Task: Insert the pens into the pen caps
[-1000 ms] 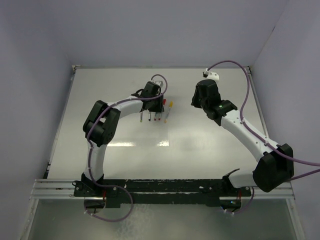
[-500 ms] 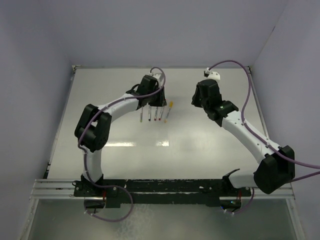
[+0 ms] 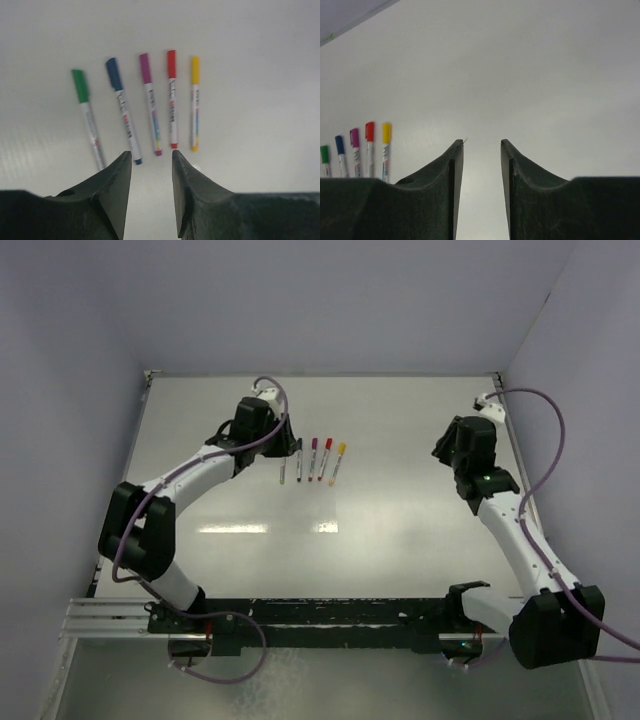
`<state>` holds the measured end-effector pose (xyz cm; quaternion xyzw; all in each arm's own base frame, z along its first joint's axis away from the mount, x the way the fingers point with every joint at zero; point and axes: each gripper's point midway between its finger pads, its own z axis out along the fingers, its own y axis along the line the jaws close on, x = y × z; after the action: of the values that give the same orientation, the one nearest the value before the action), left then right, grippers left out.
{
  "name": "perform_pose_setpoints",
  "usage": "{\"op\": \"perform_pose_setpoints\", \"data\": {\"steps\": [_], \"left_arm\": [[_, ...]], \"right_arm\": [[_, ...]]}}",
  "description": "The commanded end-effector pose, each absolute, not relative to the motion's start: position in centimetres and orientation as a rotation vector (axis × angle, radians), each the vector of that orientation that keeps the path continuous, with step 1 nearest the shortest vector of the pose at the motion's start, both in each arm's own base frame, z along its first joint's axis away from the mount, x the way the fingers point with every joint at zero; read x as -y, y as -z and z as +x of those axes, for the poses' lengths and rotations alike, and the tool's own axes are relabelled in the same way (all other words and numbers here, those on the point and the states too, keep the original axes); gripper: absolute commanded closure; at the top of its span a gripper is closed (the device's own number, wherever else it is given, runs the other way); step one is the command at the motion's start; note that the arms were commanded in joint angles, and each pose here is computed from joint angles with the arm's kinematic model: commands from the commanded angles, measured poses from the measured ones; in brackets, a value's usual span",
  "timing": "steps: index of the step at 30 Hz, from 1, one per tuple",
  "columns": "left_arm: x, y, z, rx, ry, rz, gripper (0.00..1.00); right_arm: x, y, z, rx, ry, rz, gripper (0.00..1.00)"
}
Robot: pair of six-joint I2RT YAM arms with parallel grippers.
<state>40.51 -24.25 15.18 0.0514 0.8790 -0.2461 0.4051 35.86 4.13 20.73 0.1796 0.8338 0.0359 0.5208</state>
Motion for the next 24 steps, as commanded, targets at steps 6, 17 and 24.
{"op": "perform_pose_setpoints", "data": {"steps": [6, 17, 24], "left_arm": [[11.2, -15.5, 38.5, -2.186, 0.361, -0.22, 0.54], [3.6, -13.9, 31.5, -2.221, 0.053, -0.522, 0.39], [1.9, -14.6, 29.2, -2.213, -0.038, -0.517, 0.34]], "right_arm": [[4.5, -20.9, 33.2, -1.829, -0.046, 0.729, 0.61], [7.5, -19.6, 27.7, -1.705, 0.096, 0.877, 0.42], [7.9, -19.7, 27.2, -1.681, 0.111, 0.897, 0.31]]}}
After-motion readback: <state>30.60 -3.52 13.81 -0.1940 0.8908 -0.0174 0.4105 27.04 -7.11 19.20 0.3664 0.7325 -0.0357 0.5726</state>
